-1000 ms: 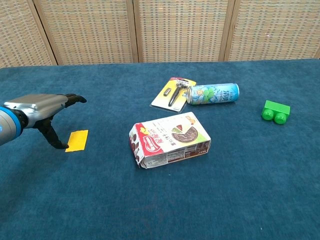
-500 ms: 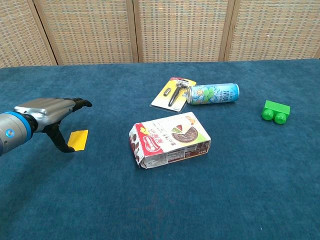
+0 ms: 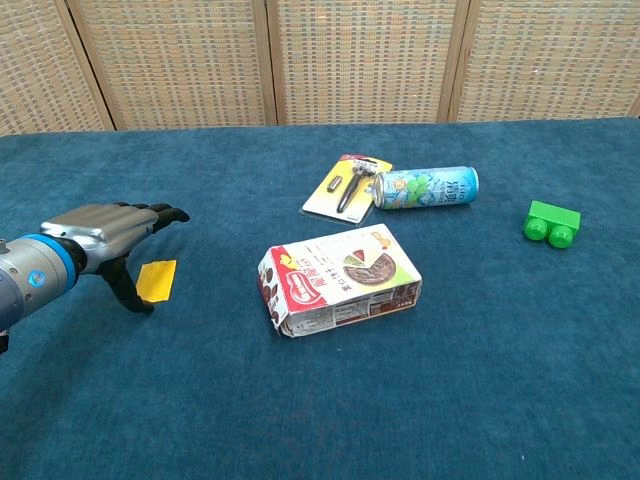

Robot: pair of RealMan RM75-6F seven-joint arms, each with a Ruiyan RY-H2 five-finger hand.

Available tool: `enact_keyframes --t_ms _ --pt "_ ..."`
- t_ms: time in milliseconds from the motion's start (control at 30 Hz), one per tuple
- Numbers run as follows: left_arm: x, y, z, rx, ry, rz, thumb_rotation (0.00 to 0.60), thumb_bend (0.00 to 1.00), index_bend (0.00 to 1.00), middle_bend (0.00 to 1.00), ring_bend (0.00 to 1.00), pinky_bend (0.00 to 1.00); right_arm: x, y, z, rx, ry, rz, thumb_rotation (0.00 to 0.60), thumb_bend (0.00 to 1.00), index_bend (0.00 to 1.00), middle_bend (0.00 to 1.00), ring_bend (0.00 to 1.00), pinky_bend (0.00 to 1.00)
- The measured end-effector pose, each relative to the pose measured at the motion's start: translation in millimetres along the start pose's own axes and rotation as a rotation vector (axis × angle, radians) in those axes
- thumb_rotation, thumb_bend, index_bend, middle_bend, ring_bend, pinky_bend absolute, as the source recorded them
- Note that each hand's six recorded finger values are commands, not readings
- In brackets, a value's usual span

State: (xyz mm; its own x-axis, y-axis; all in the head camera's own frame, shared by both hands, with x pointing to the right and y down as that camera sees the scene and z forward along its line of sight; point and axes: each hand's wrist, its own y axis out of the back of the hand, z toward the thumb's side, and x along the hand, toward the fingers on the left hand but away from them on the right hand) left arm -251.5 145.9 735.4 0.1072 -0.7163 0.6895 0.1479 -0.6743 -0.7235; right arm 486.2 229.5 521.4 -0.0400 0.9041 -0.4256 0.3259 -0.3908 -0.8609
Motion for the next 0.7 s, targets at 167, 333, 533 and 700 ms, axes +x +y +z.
enact_keyframes --t_ms 167,333,533,700 --pt "1.7 -2.2 -0.8 0.005 0.007 -0.001 0.6 0.22 0.0 0.0 0.0 0.0 0.2 0.3 -0.1 -0.001 -0.001 0.0 0.6 0.1 0.0 0.0 0.0 0.0" --pt "3.7 -2.9 -1.4 0.009 0.01 0.009 0.6 0.27 0.0 0.0 0.0 0.0 0.6 0.0 -0.7 -0.002 -0.003 0.0 0.6 0.1 0.0 0.0 0.0 0.0" --pt "5.0 -2.5 -2.1 0.017 0.008 0.029 0.6 0.38 0.0 0.0 0.0 0.0 0.2 0.4 -0.6 -0.002 -0.002 -0.001 0.6 0.1 0.0 0.0 0.0 0.0" --pt "5.3 -0.8 -2.8 0.017 0.007 0.042 0.6 0.44 0.0 0.0 0.0 0.0 0.5 0.7 -0.9 -0.003 -0.004 -0.002 0.6 0.1 0.0 0.0 0.0 0.0"
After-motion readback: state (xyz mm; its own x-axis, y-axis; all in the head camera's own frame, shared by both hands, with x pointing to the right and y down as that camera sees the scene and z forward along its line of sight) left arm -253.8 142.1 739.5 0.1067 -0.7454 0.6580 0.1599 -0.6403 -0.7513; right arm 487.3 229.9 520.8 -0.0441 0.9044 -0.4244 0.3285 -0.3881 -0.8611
